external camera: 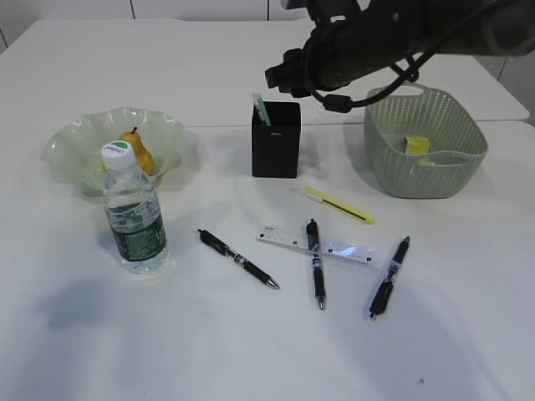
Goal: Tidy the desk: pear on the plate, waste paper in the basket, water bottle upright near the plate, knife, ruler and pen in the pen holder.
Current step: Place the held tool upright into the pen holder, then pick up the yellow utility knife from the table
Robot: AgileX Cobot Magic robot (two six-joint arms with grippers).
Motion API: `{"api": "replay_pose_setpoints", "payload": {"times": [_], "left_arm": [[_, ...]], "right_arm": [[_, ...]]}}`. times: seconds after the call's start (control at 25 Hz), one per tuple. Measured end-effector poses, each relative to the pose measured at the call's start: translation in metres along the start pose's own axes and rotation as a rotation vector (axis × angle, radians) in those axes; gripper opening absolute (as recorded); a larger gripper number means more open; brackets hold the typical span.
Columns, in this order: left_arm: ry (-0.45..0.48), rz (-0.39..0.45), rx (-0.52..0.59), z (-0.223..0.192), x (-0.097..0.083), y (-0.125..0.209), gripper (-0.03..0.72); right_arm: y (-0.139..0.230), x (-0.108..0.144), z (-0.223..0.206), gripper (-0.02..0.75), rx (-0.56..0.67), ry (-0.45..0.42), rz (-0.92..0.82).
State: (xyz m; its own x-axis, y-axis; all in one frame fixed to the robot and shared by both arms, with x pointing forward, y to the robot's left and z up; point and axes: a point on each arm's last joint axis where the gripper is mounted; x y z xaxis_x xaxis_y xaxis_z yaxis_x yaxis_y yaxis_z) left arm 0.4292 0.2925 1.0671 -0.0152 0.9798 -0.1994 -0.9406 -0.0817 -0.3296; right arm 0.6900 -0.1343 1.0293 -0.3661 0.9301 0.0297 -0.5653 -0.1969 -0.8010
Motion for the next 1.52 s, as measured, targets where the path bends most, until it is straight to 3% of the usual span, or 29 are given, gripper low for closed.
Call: {"api": "replay_pose_setpoints", "payload": {"times": [0.36, 0.56, 1.04, 1.28, 1.52], "left_arm": [[0.0, 0.0, 0.0, 0.0, 0.0, 0.0, 0.467], [-0.001, 0.0, -0.016, 0.0, 0.0, -0.001, 0.465], [-0.005, 0.0, -0.077, 0.0, 0.0, -0.007, 0.457], [-0.008, 0.0, -0.107, 0.001, 0.001, -0.01, 0.457], [-0.009, 0.0, -0.126, 0.001, 0.001, -0.011, 0.457]], "right_arm": [[0.009, -0.005, 0.048, 0.339, 0.364, 0.053, 0.151], [0.019, -0.008, 0.053, 0.339, 0.487, 0.073, 0.173], [0.015, -0.021, 0.054, 0.34, 0.464, 0.217, 0.214], [0.011, -0.023, 0.052, 0.342, 0.504, 0.202, 0.331], [0.013, -0.022, 0.022, 0.342, 0.541, 0.158, 0.374]]}}
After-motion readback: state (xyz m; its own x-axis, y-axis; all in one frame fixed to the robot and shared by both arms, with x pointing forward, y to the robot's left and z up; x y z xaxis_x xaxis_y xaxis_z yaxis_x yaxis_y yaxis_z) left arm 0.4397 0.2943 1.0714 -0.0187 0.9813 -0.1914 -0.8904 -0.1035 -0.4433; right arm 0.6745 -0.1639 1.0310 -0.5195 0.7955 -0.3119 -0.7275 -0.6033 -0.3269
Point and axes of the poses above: a point on each arm's last joint axis where the gripper is mounted, z pointing back along that axis away from the gripper, x along the wrist's bending axis when the last joint is at zero, y = z × x, and after that the axes turned 3 degrees about -z, right-handed
